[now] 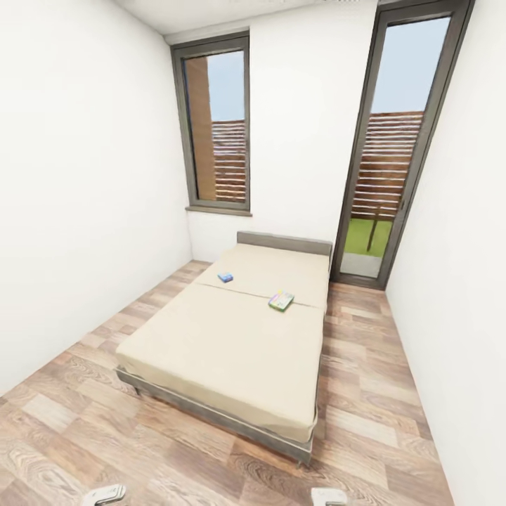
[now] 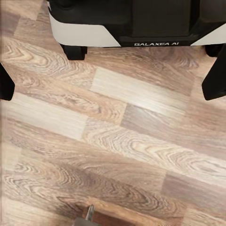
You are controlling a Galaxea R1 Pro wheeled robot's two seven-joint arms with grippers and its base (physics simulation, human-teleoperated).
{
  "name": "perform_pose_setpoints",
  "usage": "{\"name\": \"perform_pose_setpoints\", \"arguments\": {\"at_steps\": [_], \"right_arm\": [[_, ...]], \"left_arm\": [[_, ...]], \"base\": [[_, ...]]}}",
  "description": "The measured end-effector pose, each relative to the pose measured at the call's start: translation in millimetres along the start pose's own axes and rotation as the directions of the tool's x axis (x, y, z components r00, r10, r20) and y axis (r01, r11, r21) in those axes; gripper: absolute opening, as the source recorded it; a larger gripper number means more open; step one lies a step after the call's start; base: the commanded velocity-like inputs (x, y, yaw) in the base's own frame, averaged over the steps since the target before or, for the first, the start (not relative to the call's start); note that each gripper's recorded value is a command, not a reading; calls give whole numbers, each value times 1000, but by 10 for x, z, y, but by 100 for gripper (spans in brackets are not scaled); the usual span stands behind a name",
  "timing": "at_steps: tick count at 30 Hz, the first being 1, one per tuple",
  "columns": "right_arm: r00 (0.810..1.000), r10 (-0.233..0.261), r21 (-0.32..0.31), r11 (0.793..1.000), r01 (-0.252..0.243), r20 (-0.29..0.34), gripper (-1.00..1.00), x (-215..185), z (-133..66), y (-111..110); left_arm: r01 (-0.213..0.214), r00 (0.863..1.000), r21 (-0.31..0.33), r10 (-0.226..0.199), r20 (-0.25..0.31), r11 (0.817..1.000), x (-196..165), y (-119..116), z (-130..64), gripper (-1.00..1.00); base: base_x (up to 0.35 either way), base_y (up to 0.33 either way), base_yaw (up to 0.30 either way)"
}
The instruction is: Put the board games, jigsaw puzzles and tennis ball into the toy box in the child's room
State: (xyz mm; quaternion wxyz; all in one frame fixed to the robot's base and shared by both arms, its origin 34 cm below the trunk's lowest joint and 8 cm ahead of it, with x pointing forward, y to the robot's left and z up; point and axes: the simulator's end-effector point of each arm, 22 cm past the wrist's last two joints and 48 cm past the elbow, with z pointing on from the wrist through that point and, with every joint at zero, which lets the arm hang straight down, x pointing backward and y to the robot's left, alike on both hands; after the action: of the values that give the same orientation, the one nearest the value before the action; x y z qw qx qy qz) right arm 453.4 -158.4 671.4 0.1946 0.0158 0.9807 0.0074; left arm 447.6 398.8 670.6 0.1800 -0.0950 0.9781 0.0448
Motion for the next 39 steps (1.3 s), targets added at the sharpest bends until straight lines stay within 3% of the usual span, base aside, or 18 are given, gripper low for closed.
{"name": "perform_pose_setpoints", "arguments": {"at_steps": [12, 39], "right_arm": [[994, -101, 8, 995, 101, 36, 100, -24, -142, 129], [992, -109, 9, 994, 109, 69, 100, -134, -349, 145]], "left_arm": [[2, 1000, 1, -2, 14, 1000, -50, 11, -134, 100], [4, 999, 6, -4, 45, 1000, -150, 4, -339, 100]], "base": [[0, 0, 217], [0, 0, 219]]}}
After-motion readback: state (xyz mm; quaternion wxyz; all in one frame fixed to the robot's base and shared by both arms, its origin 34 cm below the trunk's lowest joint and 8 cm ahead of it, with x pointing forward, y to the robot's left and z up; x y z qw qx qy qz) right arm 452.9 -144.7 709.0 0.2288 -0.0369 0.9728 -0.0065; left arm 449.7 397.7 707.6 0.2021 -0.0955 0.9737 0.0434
